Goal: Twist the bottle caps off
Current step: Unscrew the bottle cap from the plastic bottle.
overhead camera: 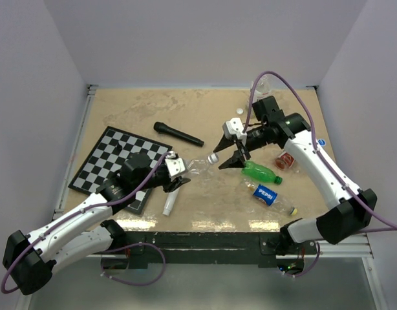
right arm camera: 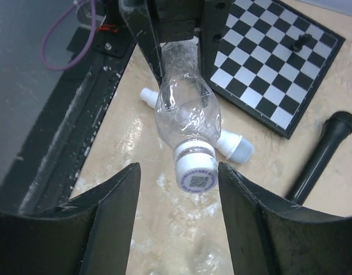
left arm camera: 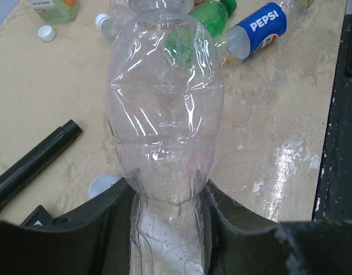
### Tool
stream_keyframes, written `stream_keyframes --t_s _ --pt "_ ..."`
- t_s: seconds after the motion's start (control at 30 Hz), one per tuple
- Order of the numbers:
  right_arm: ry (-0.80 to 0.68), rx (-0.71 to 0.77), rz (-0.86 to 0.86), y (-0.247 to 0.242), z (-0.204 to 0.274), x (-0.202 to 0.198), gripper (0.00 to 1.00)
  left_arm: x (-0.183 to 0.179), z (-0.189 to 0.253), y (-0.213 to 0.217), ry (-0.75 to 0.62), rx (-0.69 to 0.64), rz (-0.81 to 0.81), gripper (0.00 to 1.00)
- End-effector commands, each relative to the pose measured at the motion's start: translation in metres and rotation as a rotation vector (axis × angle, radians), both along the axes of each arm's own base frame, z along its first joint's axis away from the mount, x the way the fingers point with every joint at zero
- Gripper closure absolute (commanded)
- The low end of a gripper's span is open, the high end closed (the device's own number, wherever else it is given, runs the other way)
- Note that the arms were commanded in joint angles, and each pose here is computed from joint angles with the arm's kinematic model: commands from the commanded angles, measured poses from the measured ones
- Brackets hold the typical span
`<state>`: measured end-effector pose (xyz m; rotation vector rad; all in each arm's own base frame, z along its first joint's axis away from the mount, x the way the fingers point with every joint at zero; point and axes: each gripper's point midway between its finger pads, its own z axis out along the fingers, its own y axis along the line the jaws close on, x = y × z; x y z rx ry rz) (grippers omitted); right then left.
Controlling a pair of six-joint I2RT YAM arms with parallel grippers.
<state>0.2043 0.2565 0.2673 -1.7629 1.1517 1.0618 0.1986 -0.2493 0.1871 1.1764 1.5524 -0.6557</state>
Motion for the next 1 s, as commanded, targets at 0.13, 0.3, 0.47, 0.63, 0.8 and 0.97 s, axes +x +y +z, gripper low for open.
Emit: stream_keyframes --t_s 0.13,0.3,0.47,0.63,0.8,0.97 --pt "0.499 0.021 -0.603 0.0 0.035 0.028 0.37 0.008 0.025 -0.003 -0.06 -0.06 0.016 1.0" --pt "0.63 0.048 -0.708 0.0 0.031 0.03 0.31 0.008 0.025 -0.002 -0.06 -0.059 0.021 1.0" --pt "0.709 0.016 -0.705 0.005 0.015 0.031 0.31 0.008 0.023 -0.002 -0.058 -0.057 0.022 1.0" --pt "0.742 0.003 -0.688 0.008 0.012 0.031 0.34 0.009 0.023 -0.002 -0.061 -0.055 0.024 1.0" --pt "0.77 -0.013 -0.653 0.01 0.008 0.024 0.49 0.009 0.023 -0.002 -0.061 -0.055 0.024 1.0" --pt "0.776 -0.018 -0.611 0.012 0.011 0.017 0.56 0.009 0.023 -0.002 -0.061 -0.055 0.024 1.0"
